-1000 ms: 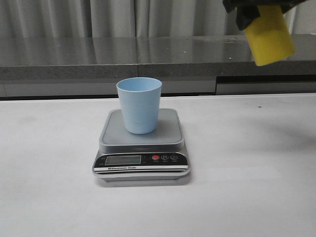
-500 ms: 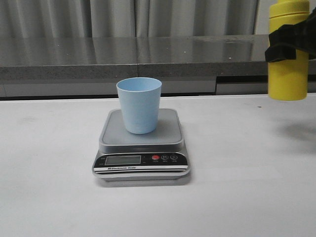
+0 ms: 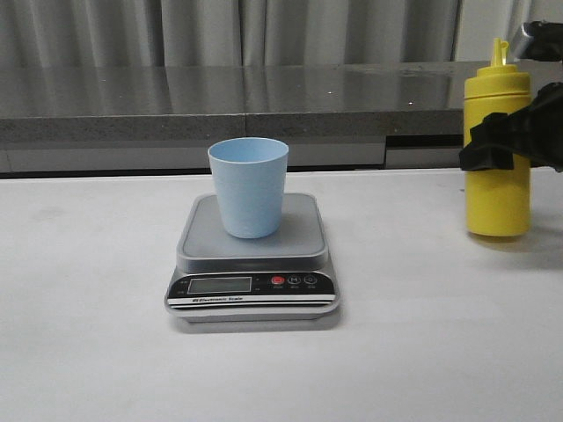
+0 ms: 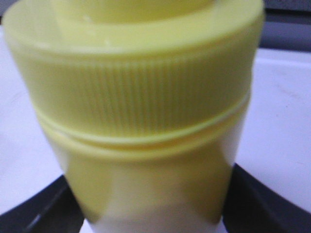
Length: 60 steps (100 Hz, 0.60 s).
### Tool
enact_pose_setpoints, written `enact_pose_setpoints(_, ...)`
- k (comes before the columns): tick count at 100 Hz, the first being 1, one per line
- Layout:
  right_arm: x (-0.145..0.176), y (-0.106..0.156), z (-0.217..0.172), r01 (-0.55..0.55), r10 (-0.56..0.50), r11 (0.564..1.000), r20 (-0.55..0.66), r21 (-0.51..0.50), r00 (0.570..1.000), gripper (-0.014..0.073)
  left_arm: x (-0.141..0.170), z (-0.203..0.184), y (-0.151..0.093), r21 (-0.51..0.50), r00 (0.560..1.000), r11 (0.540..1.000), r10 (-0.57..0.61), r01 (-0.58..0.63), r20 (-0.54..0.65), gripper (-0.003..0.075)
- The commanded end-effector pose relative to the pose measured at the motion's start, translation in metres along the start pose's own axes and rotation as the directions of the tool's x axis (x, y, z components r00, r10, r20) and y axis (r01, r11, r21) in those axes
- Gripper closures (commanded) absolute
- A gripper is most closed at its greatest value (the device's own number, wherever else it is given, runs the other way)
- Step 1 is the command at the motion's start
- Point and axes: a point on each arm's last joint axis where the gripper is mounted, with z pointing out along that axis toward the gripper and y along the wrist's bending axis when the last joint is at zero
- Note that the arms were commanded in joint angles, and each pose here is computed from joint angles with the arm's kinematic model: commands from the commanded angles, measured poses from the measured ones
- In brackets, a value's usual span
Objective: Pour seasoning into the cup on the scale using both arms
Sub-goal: 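Tilt the bottle upright and lower it back to its spot, then open the right gripper and withdraw it from the bottle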
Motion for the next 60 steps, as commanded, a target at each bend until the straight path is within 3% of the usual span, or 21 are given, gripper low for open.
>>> enact_pose_setpoints(1, -0.0221, 0.0034, -0.0094, 0.027, -0.023, 0.999, 0.106, -0.033, 0.994, 0.0358, -0.0141, -0.0063, -0.0020, 0.013, 0.993, 1.000, -0.015, 0.014, 0.114, 0.0741)
enact_pose_setpoints(8, -0.0222, 0.0034, -0.0094, 0.027, -0.023, 0.999, 0.107, -0.034, 0.994, 0.0351, -0.0141, -0.0063, -0.0020, 0.013, 0.993, 1.000, -0.015, 0.014, 0.114, 0.0741)
enact_pose_setpoints(15, -0.0222, 0.0035, -0.0094, 0.028, -0.024, 0.999, 0.107, -0.034, 0.994, 0.0285, -0.0141, -0.0063, -0.0020, 0.013, 0.993, 1.000, -0.015, 0.014, 0.114, 0.0741)
enact_pose_setpoints(27, -0.0222, 0.0035, -0.0094, 0.027, -0.023, 0.999, 0.106, -0.034, 0.994, 0.0046, -0.0141, -0.0063, -0.0020, 0.013, 0.993, 1.000, -0.015, 0.014, 0.114, 0.0741)
enact_pose_setpoints(34, -0.0221, 0.0034, -0.0094, 0.023, -0.019, 0.999, 0.106, -0.034, 0.994, -0.0044, -0.0141, -0.0063, -0.0020, 0.013, 0.993, 1.000, -0.015, 0.014, 0.114, 0.0741)
enact_pose_setpoints(60, -0.0193, 0.0057, -0.0154, 0.013, -0.010, 0.999, 0.102, -0.036, 0.995, -0.0058, -0.0141, -0.0063, -0.0020, 0.013, 0.993, 1.000, -0.015, 0.014, 0.114, 0.0741)
